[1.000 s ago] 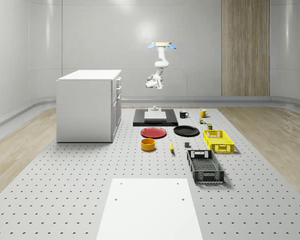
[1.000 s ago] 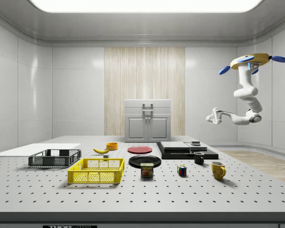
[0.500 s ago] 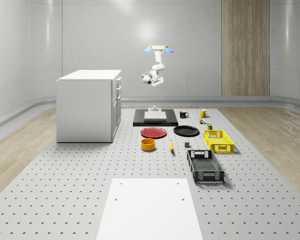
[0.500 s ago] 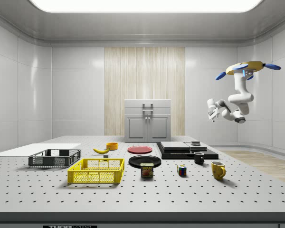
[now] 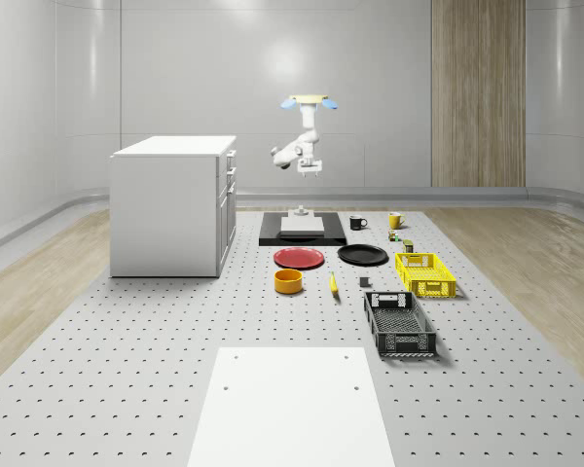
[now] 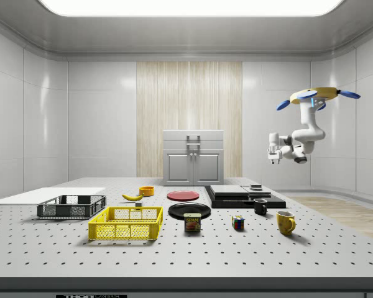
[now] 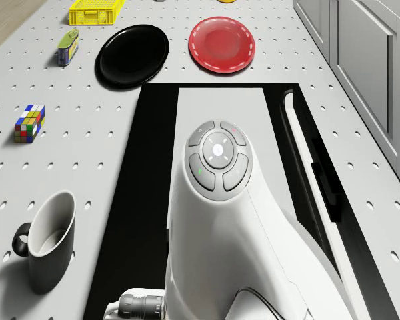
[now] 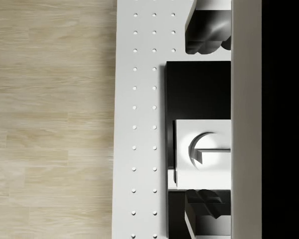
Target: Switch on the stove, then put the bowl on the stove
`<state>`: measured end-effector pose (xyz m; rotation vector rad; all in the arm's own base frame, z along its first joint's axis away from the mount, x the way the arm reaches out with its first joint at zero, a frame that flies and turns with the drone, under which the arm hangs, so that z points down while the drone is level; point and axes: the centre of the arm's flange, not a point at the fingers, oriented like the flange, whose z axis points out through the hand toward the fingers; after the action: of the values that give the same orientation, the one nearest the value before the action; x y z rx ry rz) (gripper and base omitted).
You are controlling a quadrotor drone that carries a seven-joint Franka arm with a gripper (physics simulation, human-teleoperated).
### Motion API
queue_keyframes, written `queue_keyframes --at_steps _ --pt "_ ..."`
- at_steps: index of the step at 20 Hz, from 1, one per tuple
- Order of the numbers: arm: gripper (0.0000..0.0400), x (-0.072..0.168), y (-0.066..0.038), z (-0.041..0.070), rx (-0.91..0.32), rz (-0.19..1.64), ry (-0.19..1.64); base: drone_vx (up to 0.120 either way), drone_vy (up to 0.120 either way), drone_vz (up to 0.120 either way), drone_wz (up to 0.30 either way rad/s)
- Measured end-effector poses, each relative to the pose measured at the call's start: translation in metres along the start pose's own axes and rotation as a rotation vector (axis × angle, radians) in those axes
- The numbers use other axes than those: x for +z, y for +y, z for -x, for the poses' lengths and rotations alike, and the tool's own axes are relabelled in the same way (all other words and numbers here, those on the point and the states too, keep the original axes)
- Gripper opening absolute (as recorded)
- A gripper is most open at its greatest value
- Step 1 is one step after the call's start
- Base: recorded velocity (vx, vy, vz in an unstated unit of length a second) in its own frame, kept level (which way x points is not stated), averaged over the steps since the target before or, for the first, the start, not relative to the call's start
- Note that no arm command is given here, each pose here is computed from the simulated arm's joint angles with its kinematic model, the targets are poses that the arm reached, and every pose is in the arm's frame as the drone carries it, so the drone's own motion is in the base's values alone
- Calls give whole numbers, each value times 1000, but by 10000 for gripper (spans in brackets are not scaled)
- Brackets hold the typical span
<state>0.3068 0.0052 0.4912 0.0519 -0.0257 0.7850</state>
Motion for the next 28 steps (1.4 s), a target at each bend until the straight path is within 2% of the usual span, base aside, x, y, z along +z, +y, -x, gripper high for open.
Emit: queue_keyframes --at_steps 5,9,14,21,24,28 --pt "400 0 -2 2 -1 22 24 120 0 -120 0" --pt "400 0 -3 3 -1 30 32 120 -110 -120 0" --pt "400 0 -3 4 -1 34 37 120 0 -120 0" --pt "400 0 -4 4 -1 37 39 120 -120 -120 0" --pt "400 0 -4 4 -1 37 40 120 -27 -120 0" --pt "400 0 -4 4 -1 37 40 80 0 -20 0"
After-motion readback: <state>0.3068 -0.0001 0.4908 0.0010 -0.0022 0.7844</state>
